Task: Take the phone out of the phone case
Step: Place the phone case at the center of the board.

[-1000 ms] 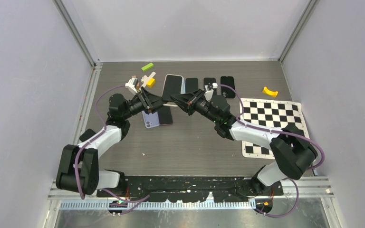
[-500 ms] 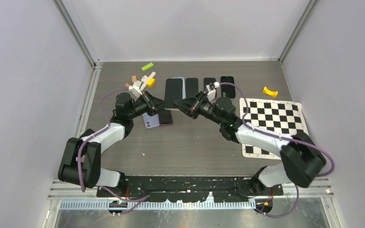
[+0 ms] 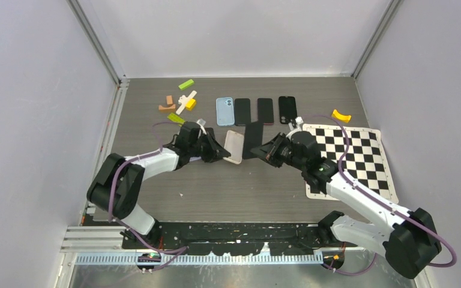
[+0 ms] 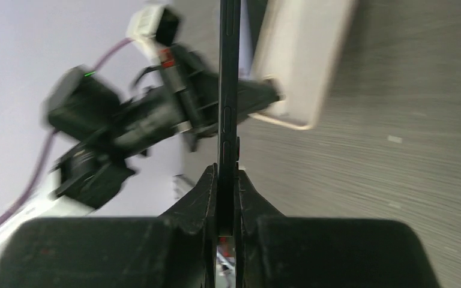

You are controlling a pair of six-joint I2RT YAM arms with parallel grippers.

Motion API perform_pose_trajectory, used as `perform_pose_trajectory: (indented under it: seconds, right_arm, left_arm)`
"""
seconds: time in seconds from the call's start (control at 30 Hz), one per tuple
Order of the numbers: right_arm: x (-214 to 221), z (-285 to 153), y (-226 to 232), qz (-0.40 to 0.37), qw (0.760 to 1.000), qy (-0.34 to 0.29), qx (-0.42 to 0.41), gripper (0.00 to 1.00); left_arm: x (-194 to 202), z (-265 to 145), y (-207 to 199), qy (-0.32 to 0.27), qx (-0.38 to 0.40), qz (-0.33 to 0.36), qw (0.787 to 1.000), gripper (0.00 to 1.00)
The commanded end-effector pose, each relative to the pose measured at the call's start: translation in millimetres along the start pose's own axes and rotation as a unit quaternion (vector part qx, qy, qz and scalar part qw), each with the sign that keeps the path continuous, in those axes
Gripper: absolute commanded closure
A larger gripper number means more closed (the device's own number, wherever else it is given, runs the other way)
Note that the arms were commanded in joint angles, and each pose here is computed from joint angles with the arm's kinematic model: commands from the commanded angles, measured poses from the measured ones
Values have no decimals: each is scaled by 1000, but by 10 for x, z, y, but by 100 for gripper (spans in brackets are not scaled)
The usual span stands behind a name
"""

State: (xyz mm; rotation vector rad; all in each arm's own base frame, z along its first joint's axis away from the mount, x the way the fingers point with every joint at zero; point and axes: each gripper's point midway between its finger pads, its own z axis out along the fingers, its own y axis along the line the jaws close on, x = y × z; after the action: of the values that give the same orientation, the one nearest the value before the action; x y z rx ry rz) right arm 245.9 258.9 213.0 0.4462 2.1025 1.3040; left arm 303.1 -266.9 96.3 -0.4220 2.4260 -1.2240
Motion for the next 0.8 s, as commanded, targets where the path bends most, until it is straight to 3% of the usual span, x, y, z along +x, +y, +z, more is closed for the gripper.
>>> perform_pose_trajectory:
  seconds: [0.0, 0.17, 0.27, 0.37, 0.43, 0.77]
  right_arm:
    - [-39, 35, -493, 2, 998, 3, 64, 100]
    - [-65, 174, -580, 3, 998, 20, 63, 100]
    - [-34, 286, -750, 1, 996, 35, 85, 99]
    - [-7, 380, -889, -5, 994, 46, 100, 99]
    - [13, 438, -975, -10, 992, 55, 109, 99]
    - [-9, 617, -1161, -36, 988, 69, 130, 90]
  left_arm:
    - [57, 148, 127, -5, -47, -19, 999, 100]
    - [176, 281, 192, 3, -67, -29, 997, 99]
    - [205, 330, 188, 16, -67, -23, 997, 81]
    - [266, 348, 137, 41, -74, 1, 996, 48]
    - [284, 355, 99, 52, -74, 14, 996, 37]
    - [191, 181, 162, 44, -128, 67, 989, 12]
